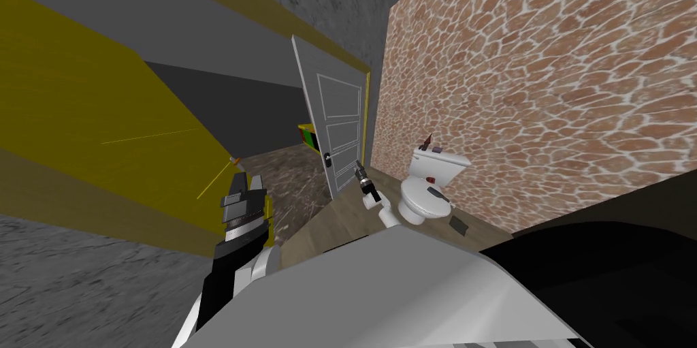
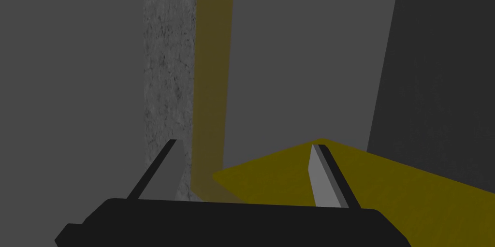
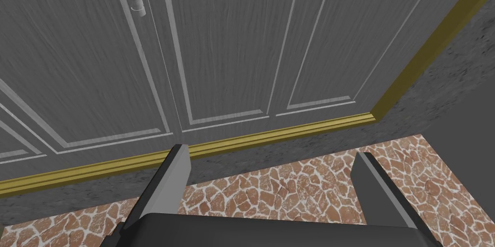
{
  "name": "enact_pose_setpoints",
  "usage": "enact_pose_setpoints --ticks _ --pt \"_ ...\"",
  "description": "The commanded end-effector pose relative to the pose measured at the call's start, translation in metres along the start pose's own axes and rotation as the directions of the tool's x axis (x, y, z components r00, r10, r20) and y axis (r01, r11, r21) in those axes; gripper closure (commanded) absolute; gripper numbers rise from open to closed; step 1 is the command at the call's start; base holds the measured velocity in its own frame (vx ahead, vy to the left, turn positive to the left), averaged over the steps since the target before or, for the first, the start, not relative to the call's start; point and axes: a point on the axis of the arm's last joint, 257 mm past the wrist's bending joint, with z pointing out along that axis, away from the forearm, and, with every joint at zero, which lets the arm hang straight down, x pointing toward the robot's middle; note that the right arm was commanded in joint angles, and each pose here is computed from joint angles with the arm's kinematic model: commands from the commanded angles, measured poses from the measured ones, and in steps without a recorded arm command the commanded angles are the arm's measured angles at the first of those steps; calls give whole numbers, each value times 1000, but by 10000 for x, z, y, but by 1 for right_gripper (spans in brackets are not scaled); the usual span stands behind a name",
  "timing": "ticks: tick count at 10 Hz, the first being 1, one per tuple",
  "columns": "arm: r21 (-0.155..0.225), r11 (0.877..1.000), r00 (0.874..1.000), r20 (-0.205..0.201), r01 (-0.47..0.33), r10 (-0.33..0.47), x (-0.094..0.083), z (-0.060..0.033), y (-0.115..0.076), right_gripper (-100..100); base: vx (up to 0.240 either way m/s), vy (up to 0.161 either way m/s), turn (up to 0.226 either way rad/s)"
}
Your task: Push the door open
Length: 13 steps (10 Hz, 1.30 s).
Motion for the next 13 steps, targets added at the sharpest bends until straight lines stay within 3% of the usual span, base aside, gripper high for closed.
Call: enact_pose_setpoints --ticks 1,4,13 --pt "11 1000 1000 -4 -1 1 18 18 -72 -100 36 -26 35" --pt "51 999 999 -31 -5 7 160 117 -268 -100 59 -38 82" --pt "131 991 997 -72 -4 14 387 217 -634 -100 54 -38 52"
